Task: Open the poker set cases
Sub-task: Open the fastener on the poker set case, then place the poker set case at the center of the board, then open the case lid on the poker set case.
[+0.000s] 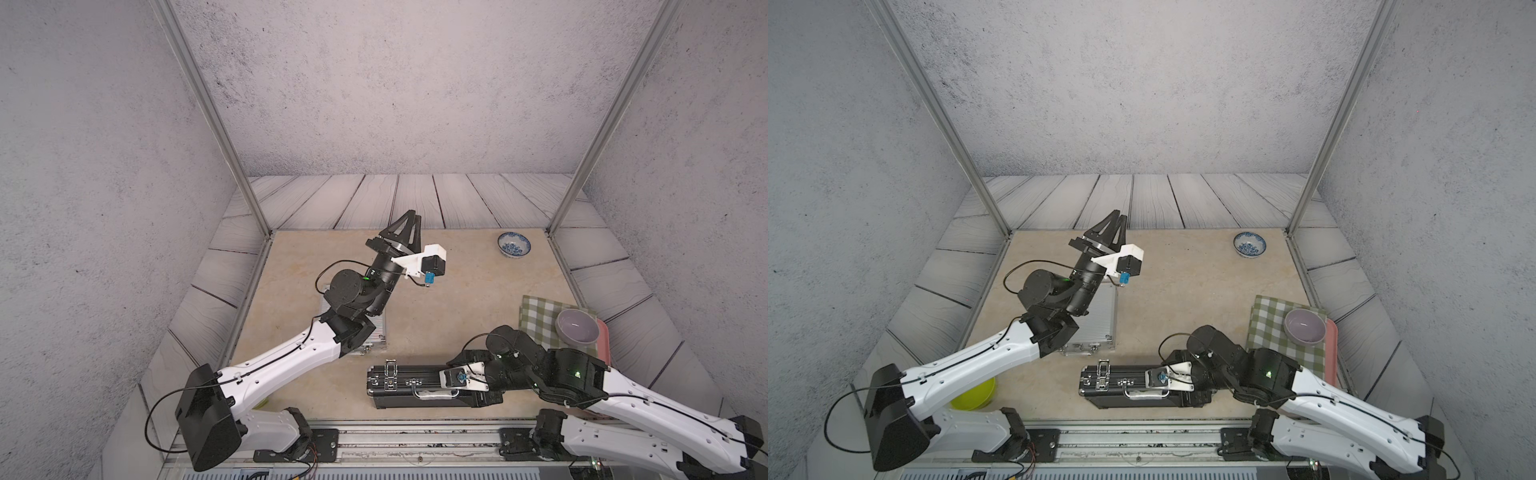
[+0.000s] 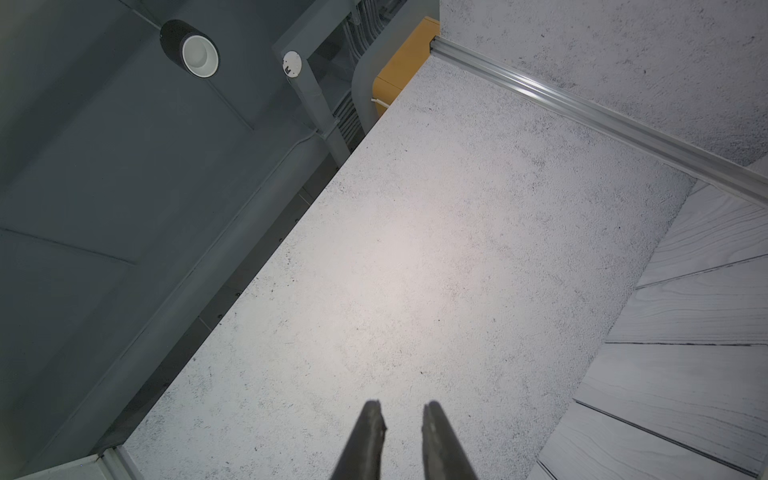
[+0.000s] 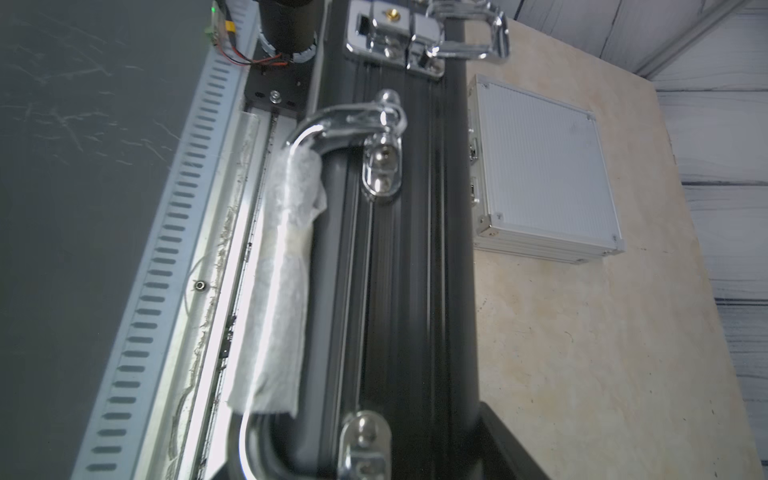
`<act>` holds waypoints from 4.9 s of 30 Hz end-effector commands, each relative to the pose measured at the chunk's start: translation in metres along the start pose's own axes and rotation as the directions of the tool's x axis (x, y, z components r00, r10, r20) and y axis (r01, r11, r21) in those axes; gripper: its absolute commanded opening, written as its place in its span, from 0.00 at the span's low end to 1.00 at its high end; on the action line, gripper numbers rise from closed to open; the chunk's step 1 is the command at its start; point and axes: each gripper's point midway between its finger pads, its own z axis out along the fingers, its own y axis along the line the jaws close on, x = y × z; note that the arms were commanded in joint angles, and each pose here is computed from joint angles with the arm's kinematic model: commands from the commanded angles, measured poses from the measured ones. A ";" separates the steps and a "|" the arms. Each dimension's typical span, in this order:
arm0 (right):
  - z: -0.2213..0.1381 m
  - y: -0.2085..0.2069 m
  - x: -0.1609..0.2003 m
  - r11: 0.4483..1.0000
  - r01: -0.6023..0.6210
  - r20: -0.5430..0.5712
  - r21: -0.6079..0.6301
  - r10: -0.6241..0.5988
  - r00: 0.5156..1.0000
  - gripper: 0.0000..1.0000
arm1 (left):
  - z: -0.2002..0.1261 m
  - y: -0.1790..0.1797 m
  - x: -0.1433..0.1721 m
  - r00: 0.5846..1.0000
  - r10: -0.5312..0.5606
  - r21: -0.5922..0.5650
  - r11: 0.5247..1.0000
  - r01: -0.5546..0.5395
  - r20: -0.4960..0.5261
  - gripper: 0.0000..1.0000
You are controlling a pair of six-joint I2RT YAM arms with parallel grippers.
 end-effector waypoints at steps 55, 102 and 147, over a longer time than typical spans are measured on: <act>0.033 -0.047 0.161 0.886 0.396 -0.573 0.242 -0.199 0.795 0.21 | -0.133 -0.129 0.163 0.432 -0.535 0.118 0.522 0.845 -0.726 0.67; -0.007 -0.028 0.130 0.971 0.045 -0.463 0.236 0.072 0.884 0.80 | -0.186 -0.149 0.184 0.003 -0.472 -0.207 0.392 0.896 -0.882 0.65; 0.001 -0.069 0.200 -0.484 -0.845 0.227 0.229 0.870 -0.437 0.69 | -0.260 -0.292 0.146 -0.556 0.088 -0.563 -0.115 0.819 -0.827 0.54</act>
